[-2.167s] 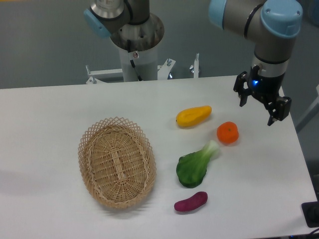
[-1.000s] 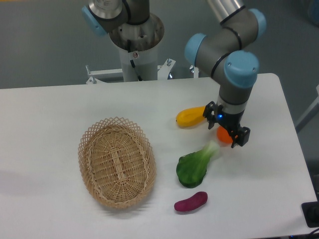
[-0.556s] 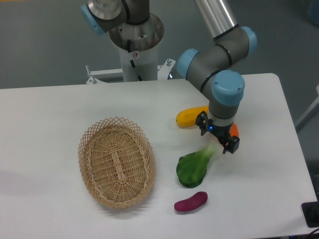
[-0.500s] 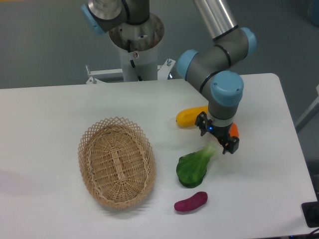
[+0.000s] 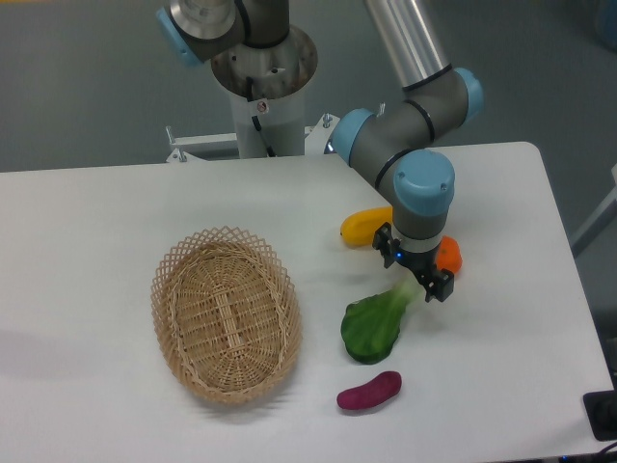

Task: Pick up the green vegetable from the table
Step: 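Lower the gripper over the bok choy's white stem, then close the gripper on the bok choy stem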

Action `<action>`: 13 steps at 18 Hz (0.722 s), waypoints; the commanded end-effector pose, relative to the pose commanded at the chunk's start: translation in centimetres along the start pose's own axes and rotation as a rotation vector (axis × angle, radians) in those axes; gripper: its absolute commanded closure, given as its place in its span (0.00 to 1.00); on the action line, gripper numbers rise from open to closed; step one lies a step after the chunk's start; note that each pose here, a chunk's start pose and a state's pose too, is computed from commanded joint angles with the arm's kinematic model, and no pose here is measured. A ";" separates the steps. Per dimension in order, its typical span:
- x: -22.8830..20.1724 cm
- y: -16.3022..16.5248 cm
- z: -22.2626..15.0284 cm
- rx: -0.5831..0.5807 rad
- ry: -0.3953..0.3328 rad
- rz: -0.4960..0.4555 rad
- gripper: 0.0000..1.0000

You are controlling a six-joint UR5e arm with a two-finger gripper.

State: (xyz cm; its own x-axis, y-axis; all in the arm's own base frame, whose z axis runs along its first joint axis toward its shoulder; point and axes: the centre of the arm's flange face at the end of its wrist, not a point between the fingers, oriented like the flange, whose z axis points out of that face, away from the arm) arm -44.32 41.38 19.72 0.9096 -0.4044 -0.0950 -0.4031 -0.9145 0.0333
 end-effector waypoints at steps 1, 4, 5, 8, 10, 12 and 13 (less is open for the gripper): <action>0.1 -0.1 0.1 0.001 0.002 0.002 0.00; 0.1 -0.1 0.1 0.002 0.000 0.002 0.00; 0.0 -0.1 0.1 0.002 -0.006 0.001 0.00; -0.1 -0.1 -0.1 0.003 -0.009 0.003 0.45; -0.1 -0.1 -0.3 0.003 -0.012 0.004 0.63; -0.1 -0.1 -0.4 0.003 -0.015 0.004 0.68; -0.2 -0.1 -0.6 0.004 -0.018 0.004 0.68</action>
State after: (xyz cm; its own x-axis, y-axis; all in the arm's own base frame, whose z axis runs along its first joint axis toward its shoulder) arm -44.39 41.54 20.30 0.9061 -0.4076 -0.1128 -0.4070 -0.9129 0.0299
